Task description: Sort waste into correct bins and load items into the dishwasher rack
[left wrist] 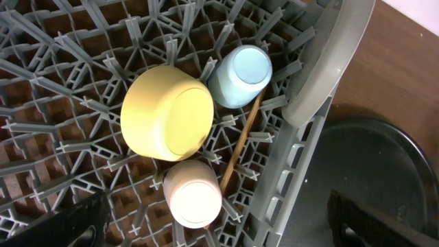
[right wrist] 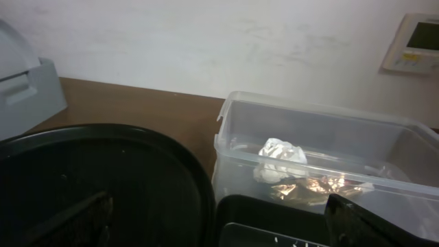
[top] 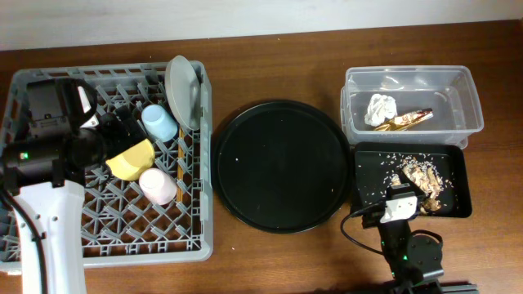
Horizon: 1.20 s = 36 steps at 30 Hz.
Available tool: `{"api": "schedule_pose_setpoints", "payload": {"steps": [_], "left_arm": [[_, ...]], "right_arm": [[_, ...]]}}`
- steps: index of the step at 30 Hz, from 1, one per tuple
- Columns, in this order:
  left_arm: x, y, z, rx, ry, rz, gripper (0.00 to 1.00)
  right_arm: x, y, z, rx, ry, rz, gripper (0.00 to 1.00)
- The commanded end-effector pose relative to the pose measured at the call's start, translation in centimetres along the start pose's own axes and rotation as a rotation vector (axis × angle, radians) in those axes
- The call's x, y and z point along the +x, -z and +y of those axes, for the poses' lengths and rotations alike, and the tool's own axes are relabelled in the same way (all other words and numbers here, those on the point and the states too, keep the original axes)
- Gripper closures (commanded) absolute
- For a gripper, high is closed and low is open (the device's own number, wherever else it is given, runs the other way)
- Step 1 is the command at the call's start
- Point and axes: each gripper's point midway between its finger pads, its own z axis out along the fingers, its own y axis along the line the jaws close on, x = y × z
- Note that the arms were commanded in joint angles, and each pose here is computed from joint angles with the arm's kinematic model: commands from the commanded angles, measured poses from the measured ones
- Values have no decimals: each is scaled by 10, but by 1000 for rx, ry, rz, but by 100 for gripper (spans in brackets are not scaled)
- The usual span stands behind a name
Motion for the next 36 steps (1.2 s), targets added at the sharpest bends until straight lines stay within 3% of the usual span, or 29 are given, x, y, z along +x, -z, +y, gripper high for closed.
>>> {"api": "schedule_pose_setpoints", "payload": {"steps": [1, 28, 34, 36], "left_arm": [[-1, 1, -3, 10, -1, -3, 1], [0, 0, -2, 9, 0, 0, 1], [5, 78, 10, 17, -6, -231, 1], [22, 107, 16, 40, -6, -311, 1]], "right_arm": [[2, 0, 1, -15, 13, 3, 1], [2, 0, 1, -15, 13, 3, 1], [2, 0, 1, -15, 13, 3, 1], [2, 0, 1, -16, 13, 3, 1]]}}
